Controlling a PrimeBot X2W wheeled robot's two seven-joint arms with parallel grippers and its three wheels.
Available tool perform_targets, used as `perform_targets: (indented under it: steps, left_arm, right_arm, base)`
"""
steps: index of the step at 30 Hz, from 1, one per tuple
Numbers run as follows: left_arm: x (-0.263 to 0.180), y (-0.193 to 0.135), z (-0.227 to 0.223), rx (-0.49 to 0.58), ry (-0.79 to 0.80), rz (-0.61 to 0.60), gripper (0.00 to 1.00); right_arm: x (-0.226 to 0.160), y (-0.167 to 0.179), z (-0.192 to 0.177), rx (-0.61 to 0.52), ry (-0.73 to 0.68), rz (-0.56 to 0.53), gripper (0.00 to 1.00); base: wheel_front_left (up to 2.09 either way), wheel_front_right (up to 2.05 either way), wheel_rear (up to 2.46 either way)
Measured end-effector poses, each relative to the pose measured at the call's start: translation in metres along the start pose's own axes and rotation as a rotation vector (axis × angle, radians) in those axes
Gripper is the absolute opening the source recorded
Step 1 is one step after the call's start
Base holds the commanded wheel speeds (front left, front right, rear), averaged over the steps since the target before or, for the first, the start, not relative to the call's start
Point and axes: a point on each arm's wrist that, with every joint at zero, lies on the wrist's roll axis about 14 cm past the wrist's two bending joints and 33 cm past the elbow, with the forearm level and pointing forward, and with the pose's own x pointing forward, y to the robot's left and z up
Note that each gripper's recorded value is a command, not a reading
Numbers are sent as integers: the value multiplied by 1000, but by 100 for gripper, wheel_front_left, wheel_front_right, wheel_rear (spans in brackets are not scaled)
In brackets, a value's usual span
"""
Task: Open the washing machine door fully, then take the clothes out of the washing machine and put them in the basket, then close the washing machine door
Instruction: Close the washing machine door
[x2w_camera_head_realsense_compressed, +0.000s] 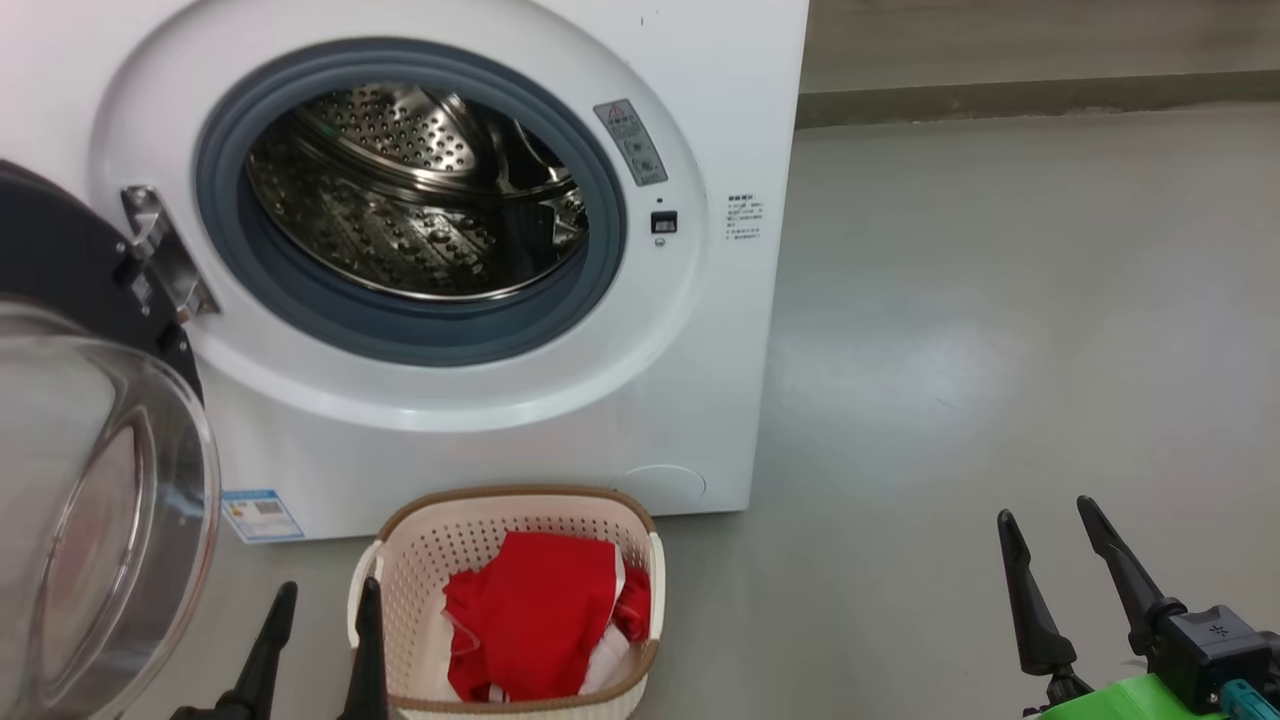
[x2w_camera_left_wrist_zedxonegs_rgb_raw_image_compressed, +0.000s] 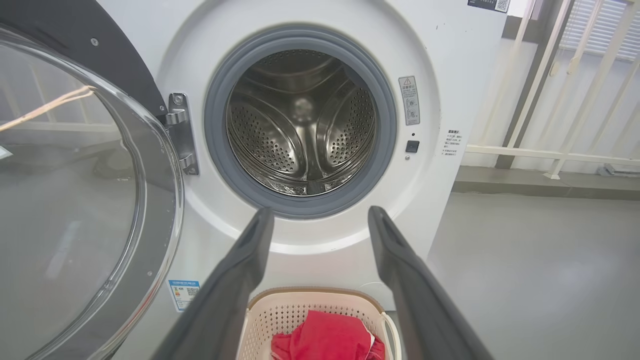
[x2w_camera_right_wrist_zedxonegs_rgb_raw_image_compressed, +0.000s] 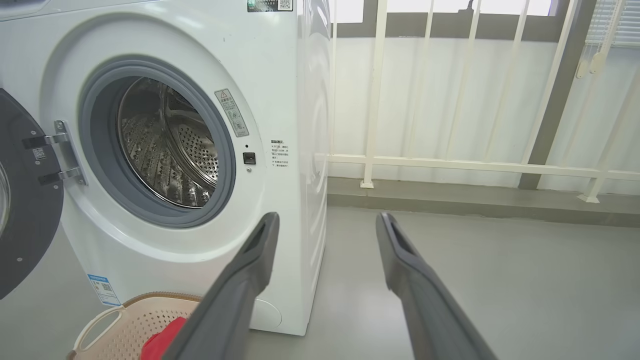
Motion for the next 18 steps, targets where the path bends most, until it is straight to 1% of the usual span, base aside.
perform_targets:
  steps: [3, 7, 18]
  left_arm:
    - [0, 1, 1, 3, -1, 0, 100]
    - [-1, 2, 2, 4, -3, 2, 100]
    - [-2, 3, 1, 6, 0, 12, 100]
  right_arm:
    - [0, 1, -1, 1, 3, 2, 100]
    - [1, 2, -2, 1, 5, 6, 100]
    - [2, 4, -1, 2, 3, 12, 100]
  base:
    - [-117, 117, 0]
    - [-69, 69, 0]
    - [-6, 6, 0]
